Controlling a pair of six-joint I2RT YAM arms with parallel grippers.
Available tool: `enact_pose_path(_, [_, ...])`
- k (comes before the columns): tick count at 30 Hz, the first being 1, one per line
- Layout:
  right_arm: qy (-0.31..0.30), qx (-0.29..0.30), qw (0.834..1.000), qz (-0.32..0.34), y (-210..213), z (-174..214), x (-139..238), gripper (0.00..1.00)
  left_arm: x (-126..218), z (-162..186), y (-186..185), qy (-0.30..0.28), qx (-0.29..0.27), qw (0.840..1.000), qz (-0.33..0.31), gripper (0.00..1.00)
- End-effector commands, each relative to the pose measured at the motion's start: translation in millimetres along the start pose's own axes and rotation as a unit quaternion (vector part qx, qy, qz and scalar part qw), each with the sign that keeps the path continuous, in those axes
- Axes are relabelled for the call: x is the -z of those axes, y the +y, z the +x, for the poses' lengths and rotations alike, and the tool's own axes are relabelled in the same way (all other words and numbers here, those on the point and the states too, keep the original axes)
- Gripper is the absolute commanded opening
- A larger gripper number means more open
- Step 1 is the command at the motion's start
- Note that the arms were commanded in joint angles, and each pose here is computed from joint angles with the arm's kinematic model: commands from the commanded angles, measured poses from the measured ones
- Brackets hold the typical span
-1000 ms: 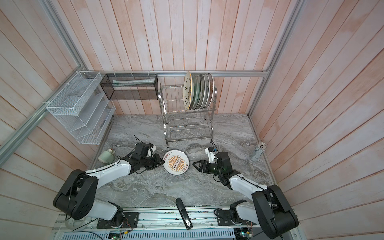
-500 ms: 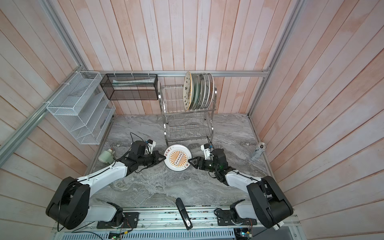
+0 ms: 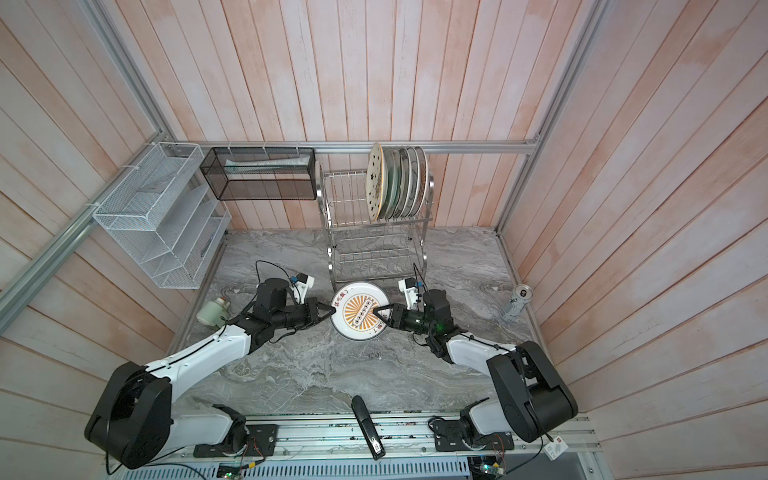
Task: Load the plates into the dish rack
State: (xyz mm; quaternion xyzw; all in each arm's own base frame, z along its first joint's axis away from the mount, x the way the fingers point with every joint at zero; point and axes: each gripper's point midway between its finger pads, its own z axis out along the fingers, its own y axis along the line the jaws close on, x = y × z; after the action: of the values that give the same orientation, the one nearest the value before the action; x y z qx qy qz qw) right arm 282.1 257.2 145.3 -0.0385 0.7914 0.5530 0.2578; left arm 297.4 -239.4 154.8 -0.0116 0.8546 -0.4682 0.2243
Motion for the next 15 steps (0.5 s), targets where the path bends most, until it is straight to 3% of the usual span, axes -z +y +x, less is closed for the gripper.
enact_pose_path(1, [0.001, 0.012, 0.999, -0.05, 27.3, -7.6, -4.3, 0.38, 8.9, -15.2, -28.7, -0.024, -0.036, 0.998, 0.045, 0.0])
enact_pose_path(15, [0.005, 0.013, 0.996, -0.085, 45.3, -5.7, -7.7, 0.18, 7.6, -18.1, -30.4, -0.028, -0.041, 0.998, 0.048, 0.0])
